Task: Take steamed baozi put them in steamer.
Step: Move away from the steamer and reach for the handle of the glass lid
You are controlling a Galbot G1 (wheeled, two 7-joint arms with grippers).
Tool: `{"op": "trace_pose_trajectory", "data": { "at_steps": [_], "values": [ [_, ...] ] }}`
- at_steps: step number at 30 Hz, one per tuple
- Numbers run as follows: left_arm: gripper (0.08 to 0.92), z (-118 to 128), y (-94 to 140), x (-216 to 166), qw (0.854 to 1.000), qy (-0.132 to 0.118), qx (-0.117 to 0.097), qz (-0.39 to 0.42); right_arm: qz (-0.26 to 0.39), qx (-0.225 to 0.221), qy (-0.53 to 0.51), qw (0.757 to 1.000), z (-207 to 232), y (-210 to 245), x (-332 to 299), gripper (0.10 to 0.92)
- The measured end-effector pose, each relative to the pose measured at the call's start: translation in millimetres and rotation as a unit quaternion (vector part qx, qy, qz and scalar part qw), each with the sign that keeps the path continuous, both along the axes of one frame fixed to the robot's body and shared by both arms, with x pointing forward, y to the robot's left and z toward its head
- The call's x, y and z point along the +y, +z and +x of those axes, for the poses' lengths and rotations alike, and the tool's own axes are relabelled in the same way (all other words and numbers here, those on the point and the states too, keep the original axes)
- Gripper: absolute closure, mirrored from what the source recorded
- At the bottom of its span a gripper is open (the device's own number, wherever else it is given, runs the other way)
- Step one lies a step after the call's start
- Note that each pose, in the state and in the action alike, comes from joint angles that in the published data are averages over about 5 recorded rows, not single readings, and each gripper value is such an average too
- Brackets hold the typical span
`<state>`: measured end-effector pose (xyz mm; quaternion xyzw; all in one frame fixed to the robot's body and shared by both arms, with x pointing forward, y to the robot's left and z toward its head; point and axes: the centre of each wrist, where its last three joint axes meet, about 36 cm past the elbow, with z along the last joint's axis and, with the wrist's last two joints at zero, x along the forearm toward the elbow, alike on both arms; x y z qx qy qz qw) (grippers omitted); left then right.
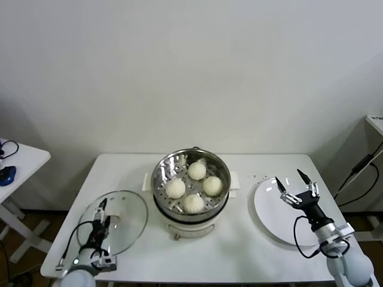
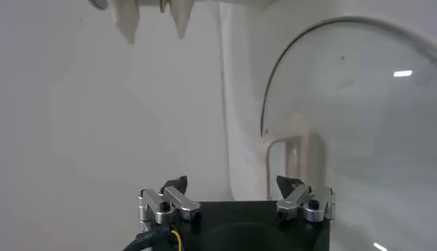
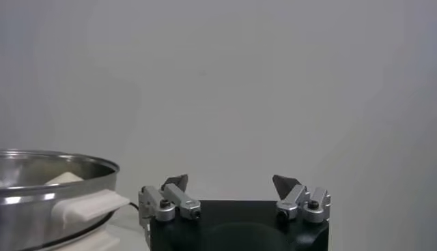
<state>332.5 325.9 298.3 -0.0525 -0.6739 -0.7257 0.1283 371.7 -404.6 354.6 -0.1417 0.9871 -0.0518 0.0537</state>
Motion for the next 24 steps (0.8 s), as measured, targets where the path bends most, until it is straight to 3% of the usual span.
{"op": "trace_pose_trajectory", "data": {
  "at_steps": [24],
  "values": [
    [0.206,31.7,-21.8,5.7,0.999,0.01,-0.019,-0.024,-0.002,0.015,0.005,1.0,-9.4,-17.4,12.0,0.2]
  ]
}}
